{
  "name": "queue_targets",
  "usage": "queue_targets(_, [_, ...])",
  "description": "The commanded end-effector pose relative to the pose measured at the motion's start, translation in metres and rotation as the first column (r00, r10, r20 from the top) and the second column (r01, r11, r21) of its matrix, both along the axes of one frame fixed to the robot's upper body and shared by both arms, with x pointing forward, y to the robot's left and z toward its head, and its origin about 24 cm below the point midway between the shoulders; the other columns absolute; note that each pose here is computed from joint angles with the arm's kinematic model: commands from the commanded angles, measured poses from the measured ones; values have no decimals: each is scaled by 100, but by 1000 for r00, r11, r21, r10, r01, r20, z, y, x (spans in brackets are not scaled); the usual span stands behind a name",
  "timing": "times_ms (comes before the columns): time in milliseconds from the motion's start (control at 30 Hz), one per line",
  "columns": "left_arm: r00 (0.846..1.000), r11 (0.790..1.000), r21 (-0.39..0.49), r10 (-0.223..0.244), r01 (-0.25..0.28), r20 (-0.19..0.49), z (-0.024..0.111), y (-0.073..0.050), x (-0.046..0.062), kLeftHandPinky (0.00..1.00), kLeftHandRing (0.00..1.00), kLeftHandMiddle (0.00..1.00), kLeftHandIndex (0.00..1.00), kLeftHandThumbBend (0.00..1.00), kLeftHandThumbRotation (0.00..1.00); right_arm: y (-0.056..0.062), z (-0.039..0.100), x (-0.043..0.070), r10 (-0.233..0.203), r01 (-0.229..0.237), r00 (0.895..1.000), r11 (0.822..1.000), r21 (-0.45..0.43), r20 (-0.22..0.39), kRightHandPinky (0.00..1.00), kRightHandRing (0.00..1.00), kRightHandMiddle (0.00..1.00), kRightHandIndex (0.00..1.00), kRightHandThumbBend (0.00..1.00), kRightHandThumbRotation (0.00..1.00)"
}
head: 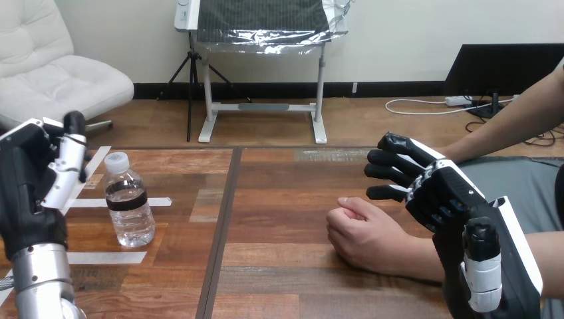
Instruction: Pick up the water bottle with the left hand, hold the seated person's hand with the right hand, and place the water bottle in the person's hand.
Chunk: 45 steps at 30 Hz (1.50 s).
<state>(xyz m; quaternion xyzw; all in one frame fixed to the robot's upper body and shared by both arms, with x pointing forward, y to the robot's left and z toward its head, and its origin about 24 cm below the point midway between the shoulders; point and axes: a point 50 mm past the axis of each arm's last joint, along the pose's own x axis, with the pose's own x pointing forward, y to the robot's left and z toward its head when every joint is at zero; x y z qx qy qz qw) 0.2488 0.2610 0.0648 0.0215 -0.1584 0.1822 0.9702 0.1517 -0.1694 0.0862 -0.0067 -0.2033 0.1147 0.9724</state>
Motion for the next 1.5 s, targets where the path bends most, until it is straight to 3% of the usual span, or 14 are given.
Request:
queue_targets(0, [988,981,-124,-146,152,57,15,-10,6,87,81,79,78,74,77,1,16,5,15,-15,996,1000,-7,88,69,78,79,81,89,96])
queue_targets(200, [975,950,-217,-214,223,67,16,-9,5,97,96,95,94,82,86,1,16,5,14,-14,996,1000,-5,89,69,78,79,81,89,96])
queue_targets(400, [968,936,-248,-240,251,74,15,-7,4,99,99,99,99,83,90,1,16,5,14,-14,996,1000,-5,88,69,78,79,81,89,97])
queue_targets(1467, [971,939,-246,-230,240,69,17,-8,4,100,100,100,100,84,90,0,16,6,15,-15,996,1000,-4,87,70,78,79,82,89,97])
